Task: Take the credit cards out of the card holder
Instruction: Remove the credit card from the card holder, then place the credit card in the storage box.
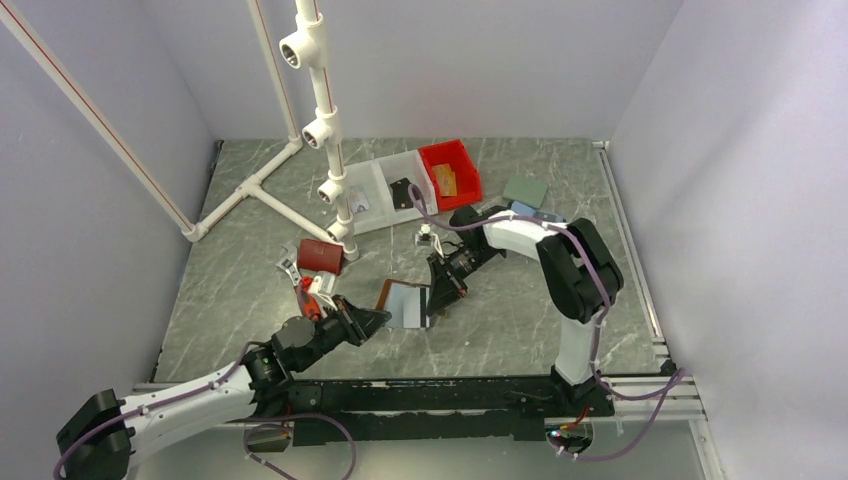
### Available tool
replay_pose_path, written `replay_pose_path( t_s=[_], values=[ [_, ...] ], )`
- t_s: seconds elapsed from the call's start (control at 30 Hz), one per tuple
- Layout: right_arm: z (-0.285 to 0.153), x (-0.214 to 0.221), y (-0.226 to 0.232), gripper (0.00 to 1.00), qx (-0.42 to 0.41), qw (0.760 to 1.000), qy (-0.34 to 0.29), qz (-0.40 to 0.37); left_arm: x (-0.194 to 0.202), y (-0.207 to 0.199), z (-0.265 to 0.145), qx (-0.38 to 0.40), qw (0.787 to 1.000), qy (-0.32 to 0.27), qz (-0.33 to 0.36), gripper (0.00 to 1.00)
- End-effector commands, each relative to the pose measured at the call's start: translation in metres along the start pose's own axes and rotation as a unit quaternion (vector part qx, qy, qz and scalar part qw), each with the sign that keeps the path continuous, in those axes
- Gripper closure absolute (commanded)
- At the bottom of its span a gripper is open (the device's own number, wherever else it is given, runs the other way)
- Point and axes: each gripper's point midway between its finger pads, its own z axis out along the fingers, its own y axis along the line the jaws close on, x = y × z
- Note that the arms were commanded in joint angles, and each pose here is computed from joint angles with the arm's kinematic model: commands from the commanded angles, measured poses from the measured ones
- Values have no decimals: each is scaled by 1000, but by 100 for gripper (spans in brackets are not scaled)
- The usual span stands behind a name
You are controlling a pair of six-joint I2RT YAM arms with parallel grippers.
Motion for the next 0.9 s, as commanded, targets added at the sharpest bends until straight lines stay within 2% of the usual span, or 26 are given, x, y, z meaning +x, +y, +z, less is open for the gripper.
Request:
replay_pose_path(
  t_s=[0.0, 0.23, 0.57, 0.87],
  values=[
    [-4, 4, -7, 100, -2, 1000, 26, -12, 0, 27, -3, -46, 998, -22, -26, 100],
    [-3, 16, -26, 100, 16, 998, 52, 14, 8, 47, -10, -92, 996, -4, -14, 100],
    [-16, 14, -40, 100, 65, 996, 61, 4, 28, 87, -28, -185, 982, 32, -24, 100],
    [-61, -18, -38, 100, 148, 988, 23, -47, 39, 95, -35, -220, 973, 68, -28, 100]
  ],
)
